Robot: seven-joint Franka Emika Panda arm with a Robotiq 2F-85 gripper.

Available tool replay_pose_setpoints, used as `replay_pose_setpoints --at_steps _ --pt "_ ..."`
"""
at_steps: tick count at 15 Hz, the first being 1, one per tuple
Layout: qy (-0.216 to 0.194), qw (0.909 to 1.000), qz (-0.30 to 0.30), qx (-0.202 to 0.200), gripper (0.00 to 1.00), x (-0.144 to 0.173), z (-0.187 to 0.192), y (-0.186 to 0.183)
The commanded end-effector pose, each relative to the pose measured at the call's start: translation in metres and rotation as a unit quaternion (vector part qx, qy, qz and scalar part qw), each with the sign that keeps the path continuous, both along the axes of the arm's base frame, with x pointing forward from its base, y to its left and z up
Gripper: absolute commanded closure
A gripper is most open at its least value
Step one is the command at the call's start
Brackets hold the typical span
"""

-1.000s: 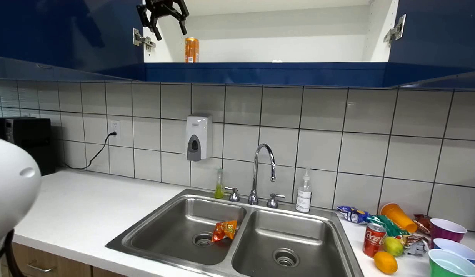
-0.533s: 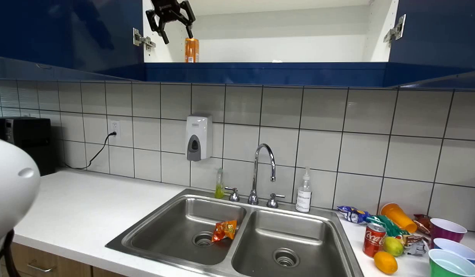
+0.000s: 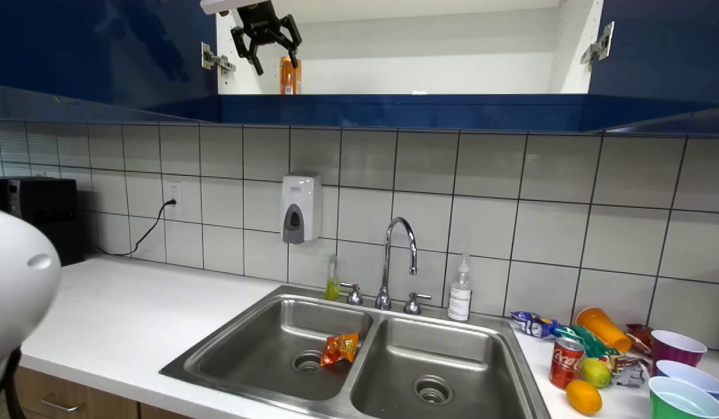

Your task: Remove the can from the top cabinet

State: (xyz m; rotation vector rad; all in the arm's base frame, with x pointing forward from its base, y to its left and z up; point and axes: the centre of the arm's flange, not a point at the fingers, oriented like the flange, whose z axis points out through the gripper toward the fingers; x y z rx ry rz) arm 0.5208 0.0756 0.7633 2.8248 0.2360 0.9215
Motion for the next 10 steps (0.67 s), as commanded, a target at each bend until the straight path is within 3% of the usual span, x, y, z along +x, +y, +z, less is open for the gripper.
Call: replay_pose_setpoints --at_steps 1,10 --pt "-0.019 0.9998 0.002 -0.010 0.00 0.012 0.006 -0.002" --pt "-0.038 0.9992 0.007 -0.004 0.00 0.034 0.004 -0.001"
